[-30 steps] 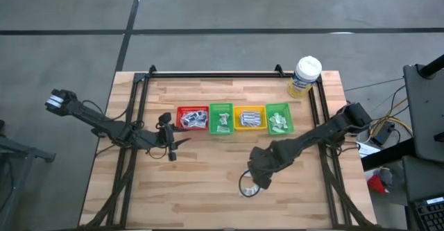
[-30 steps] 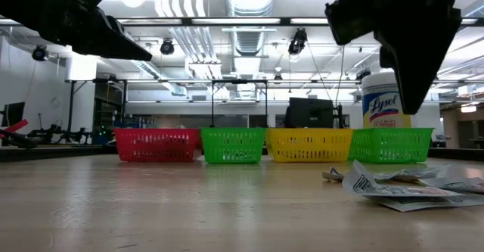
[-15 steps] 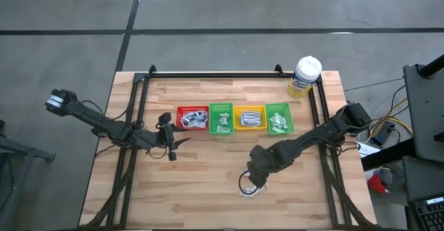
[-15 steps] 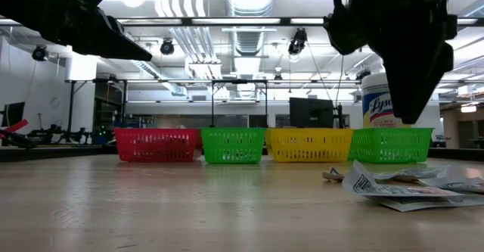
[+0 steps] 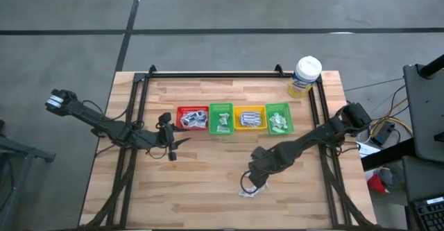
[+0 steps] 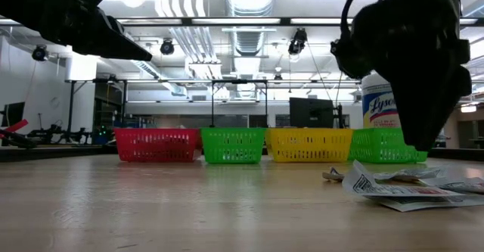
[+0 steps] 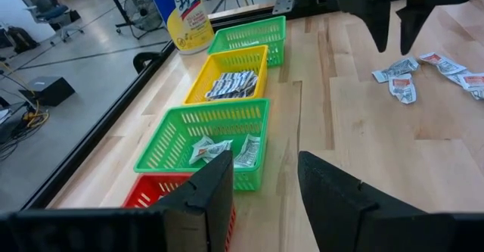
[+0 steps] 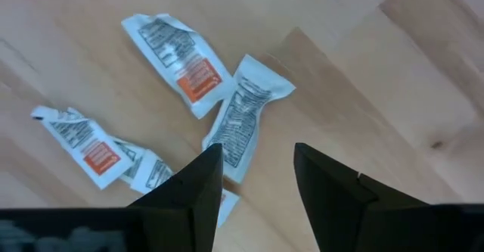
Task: Pick & Place First Aid Supplies
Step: Put the ointment pack into the left green basket
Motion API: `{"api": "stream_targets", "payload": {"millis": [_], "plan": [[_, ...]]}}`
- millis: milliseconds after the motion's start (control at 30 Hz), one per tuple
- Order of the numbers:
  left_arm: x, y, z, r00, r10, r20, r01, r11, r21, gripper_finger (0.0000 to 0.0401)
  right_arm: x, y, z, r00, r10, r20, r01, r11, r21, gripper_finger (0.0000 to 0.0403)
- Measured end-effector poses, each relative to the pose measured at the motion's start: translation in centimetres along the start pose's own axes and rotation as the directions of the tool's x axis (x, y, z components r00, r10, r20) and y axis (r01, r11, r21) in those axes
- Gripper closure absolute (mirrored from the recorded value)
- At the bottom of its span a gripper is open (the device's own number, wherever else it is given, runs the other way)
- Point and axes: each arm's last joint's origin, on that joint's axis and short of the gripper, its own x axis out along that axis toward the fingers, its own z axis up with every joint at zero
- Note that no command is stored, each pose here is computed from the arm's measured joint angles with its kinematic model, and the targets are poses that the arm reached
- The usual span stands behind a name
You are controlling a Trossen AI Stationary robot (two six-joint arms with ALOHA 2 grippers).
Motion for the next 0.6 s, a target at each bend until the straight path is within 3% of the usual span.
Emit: {"api": "stream_targets", "payload": {"millis": [600], "plan": [[0.0,0.0,0.0,1.000,0.000,0.000,0.000,1.000,0.000,0.0250,1.5,-0.8,-0.2,1.000,0.020,0.002,-0.020,0.998,0.053,0.0250]]}}
